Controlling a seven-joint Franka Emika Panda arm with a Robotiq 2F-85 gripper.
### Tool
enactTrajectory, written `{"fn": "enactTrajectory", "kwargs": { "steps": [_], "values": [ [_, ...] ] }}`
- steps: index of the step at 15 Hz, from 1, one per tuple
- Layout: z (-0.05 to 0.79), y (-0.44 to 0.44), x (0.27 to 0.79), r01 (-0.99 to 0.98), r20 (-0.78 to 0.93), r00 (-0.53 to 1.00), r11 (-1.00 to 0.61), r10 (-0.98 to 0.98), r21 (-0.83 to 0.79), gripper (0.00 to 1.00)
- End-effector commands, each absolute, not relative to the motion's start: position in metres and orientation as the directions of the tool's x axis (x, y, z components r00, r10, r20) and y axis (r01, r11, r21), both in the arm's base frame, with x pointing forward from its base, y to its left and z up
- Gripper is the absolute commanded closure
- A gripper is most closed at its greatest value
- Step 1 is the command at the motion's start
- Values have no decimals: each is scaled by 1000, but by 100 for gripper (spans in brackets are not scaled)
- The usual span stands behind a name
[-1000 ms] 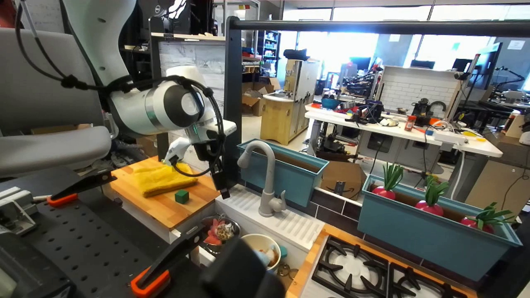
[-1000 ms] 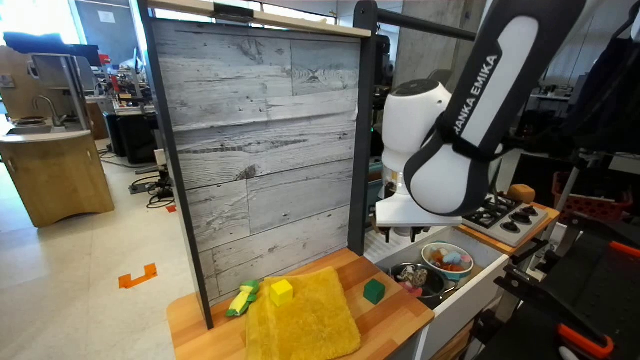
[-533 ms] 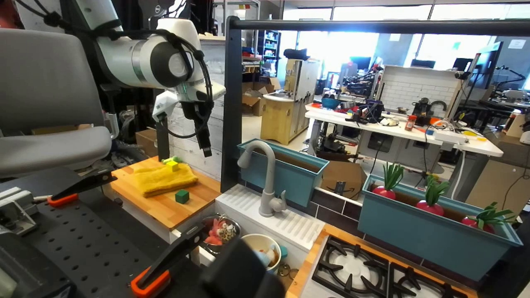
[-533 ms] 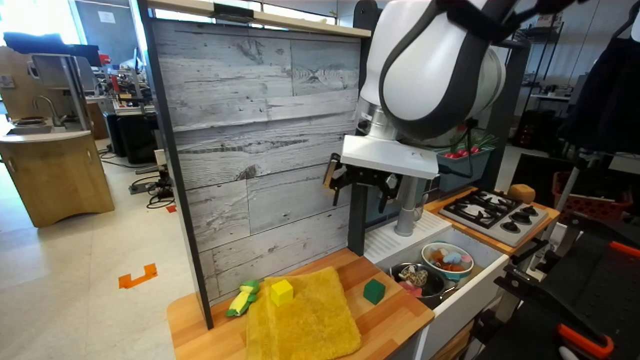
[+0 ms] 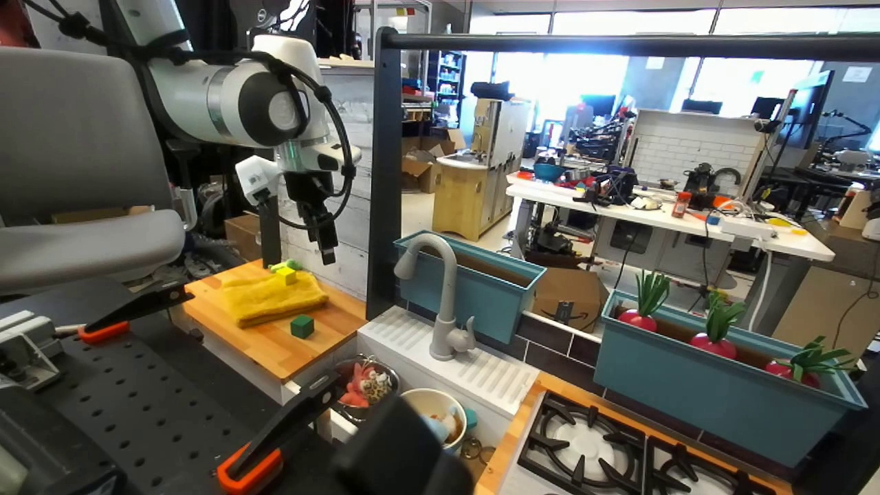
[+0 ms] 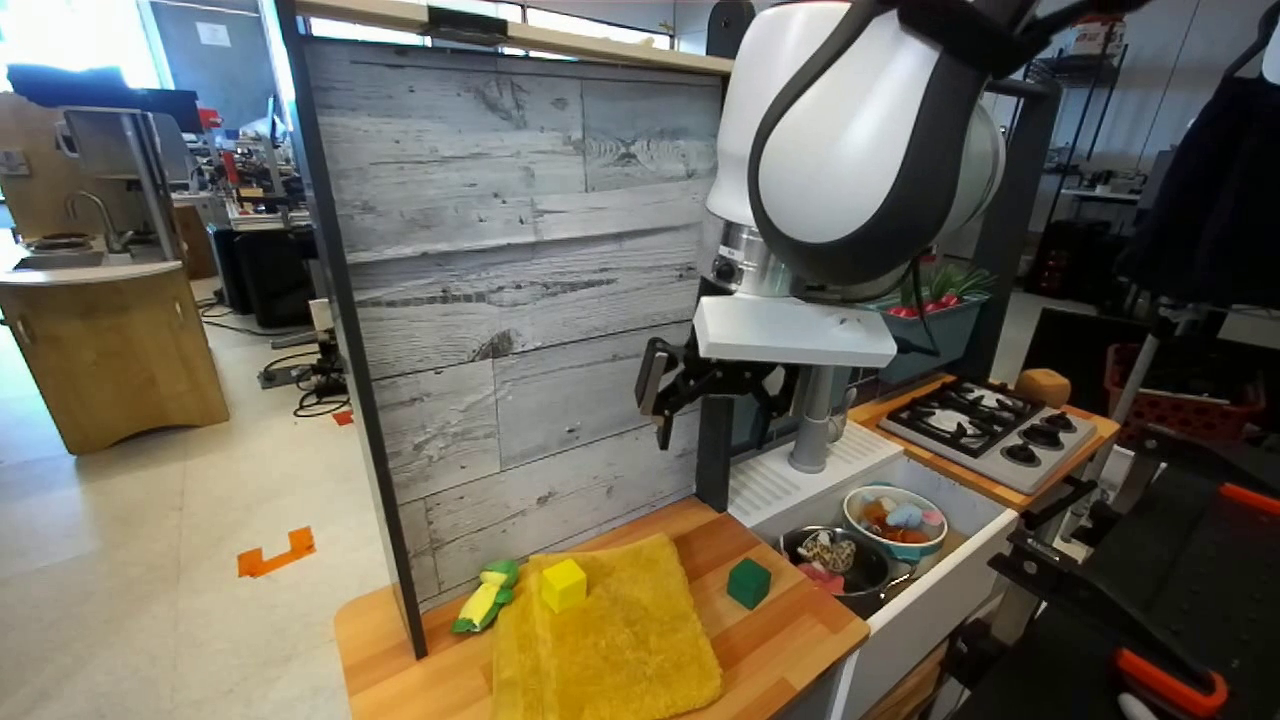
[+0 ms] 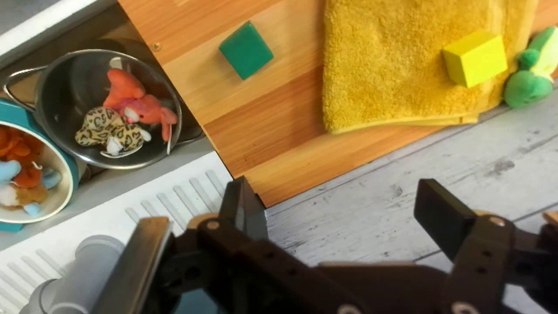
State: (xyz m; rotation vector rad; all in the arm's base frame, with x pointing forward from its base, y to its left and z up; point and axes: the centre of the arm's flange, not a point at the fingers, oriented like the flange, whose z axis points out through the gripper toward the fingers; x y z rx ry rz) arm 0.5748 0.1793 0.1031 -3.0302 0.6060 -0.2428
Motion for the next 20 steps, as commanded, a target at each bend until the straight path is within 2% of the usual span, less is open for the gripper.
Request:
{"fn": "enactTrajectory", "kwargs": {
  "steps": [1, 7, 8, 9, 13, 17, 20],
  "values": [
    [93, 161, 580, -194, 101, 975, -979, -200, -65, 0],
    [102, 126, 599, 105, 107, 990, -982, 89, -157, 0],
    [100, 122, 603, 118, 51, 993, -978, 111, -172, 0],
    [99, 129, 591, 63, 106, 993, -990, 49, -127, 0],
    [93, 129, 589, 122, 90, 990, -982, 110, -143, 0],
    [69, 164, 565, 166, 70, 985, -975, 157, -147, 0],
    [50, 194, 561, 211, 154, 969, -971, 192, -116, 0]
  ]
}}
